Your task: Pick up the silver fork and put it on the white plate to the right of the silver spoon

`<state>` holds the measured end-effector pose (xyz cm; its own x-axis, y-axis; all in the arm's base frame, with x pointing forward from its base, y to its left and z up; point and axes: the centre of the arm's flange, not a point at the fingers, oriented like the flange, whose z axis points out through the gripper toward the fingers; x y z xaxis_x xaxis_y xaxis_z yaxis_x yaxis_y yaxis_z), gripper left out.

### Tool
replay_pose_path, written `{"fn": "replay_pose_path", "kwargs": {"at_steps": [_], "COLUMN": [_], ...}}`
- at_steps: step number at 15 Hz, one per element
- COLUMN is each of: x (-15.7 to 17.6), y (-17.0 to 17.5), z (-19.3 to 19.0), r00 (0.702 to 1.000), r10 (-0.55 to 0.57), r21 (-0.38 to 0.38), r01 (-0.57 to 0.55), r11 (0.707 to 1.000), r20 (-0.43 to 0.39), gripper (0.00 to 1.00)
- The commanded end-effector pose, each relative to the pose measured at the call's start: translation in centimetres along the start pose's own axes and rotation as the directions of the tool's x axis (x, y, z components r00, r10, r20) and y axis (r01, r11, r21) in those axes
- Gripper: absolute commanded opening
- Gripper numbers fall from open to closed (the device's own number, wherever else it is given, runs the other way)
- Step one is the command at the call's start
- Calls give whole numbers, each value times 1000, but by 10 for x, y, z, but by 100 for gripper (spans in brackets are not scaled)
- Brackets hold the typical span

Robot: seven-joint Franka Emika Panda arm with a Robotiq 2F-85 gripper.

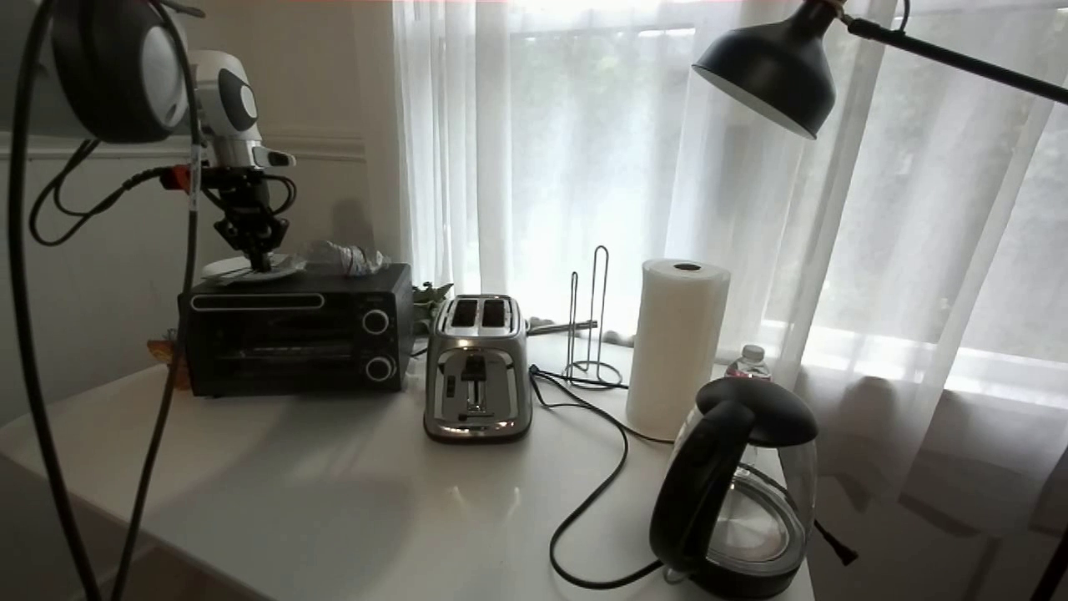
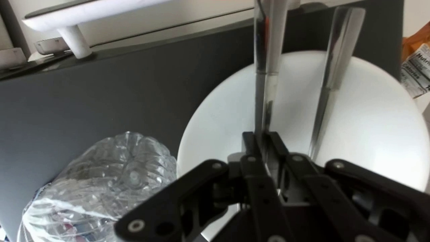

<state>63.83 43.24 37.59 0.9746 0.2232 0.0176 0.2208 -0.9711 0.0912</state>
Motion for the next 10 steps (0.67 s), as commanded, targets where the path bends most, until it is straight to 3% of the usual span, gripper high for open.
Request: {"fn": "replay_pose_path", "kwargs": {"at_steps": [1,2,3,6,10], "x": [17,17,17,17,14], "y": [-10,-10,-10,-12,-14], "z": [-7,-7,-7,-9,-21], "r00": [1000,1000,1000,1000,1000], "r10": [-15,-16,-17,-21,-27], "r21": [5,6,6,3,-14], "r01": [15,16,17,21,27], "r11": [1000,1000,1000,1000,1000], "r20": [14,15,17,19,3], "gripper": [14,13,19,45,59]}}
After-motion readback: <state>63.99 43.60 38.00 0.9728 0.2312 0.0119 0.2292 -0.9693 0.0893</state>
